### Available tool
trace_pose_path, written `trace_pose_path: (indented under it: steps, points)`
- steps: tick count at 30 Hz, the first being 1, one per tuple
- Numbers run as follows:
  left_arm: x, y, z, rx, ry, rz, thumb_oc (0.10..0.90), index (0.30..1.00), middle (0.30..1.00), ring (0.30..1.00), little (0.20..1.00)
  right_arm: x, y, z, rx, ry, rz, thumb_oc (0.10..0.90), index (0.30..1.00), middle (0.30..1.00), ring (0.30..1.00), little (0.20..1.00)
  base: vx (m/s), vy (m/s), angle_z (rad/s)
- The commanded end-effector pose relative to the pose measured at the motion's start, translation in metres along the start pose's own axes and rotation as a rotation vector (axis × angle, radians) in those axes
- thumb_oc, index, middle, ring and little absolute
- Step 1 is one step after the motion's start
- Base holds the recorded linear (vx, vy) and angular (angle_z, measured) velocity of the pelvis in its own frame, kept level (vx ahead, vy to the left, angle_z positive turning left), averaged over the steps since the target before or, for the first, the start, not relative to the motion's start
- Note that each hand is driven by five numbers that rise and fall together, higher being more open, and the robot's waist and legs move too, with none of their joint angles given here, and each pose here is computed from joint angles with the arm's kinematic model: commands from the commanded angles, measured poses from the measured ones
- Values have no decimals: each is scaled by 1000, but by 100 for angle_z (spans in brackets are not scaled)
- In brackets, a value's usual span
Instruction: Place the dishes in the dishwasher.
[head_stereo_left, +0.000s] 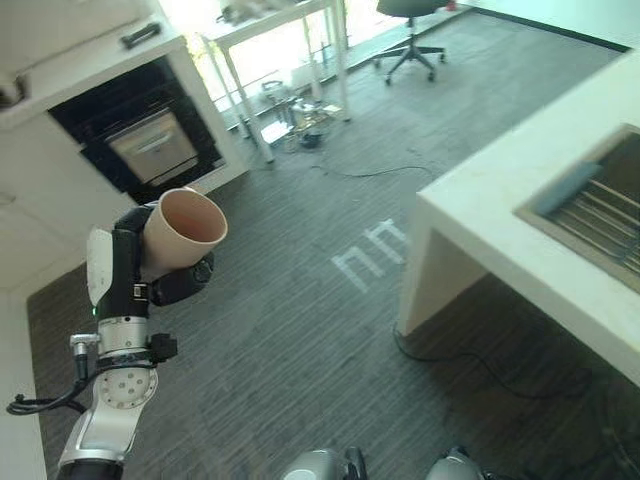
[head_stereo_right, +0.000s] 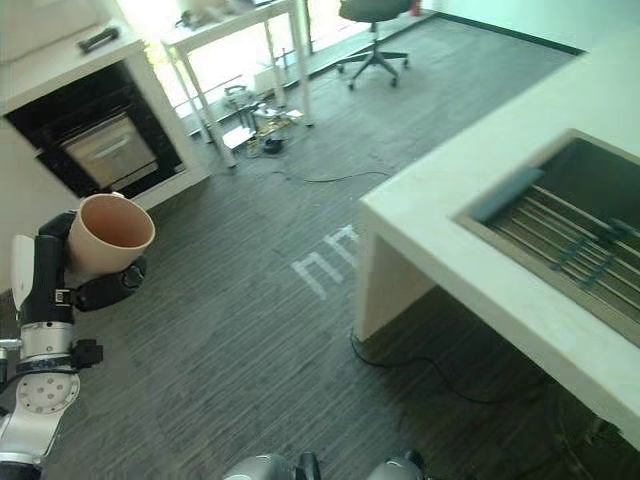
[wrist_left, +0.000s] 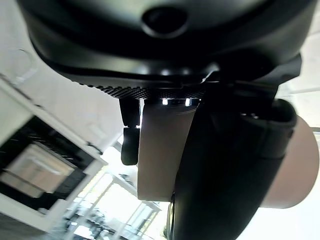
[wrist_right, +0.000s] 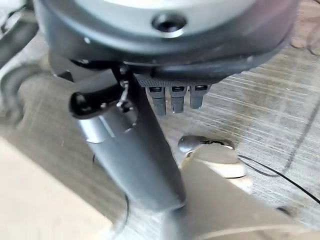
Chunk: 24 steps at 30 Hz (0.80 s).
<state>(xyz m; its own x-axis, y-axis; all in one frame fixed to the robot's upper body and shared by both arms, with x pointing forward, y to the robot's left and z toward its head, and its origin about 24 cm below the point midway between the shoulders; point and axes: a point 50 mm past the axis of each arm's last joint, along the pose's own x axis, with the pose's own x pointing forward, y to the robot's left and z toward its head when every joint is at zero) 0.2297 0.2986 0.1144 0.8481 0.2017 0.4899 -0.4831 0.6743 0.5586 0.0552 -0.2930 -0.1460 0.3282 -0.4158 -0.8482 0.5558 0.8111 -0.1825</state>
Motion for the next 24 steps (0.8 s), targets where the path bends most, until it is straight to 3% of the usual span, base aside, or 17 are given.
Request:
trace_pose_path:
  steps: [1, 10, 15, 24]
  points:
    - [47, 26, 66, -13, -380, 68, 400, 300, 300, 300, 300, -1, 43, 3, 32, -38, 118, 800, 900, 900, 900, 900, 166, 159, 59]
    - [76, 27, 87, 47, -478, 19, 400, 300, 300, 300, 300, 2, 27, 3, -34, 4, 123, 800, 900, 900, 900, 900, 197, -41, 91]
    - [79, 24, 86, 129, -469, 31, 400, 300, 300, 300, 300, 2, 15, -1, -24, 44, 105, 800, 900, 900, 900, 900, 406, -184, -31]
    - [80, 38, 97, 107, -485, 53, 400, 300, 300, 300, 300, 6, 14, 28, -54, -80, 131, 800, 900, 900, 900, 900, 358, -115, 2]
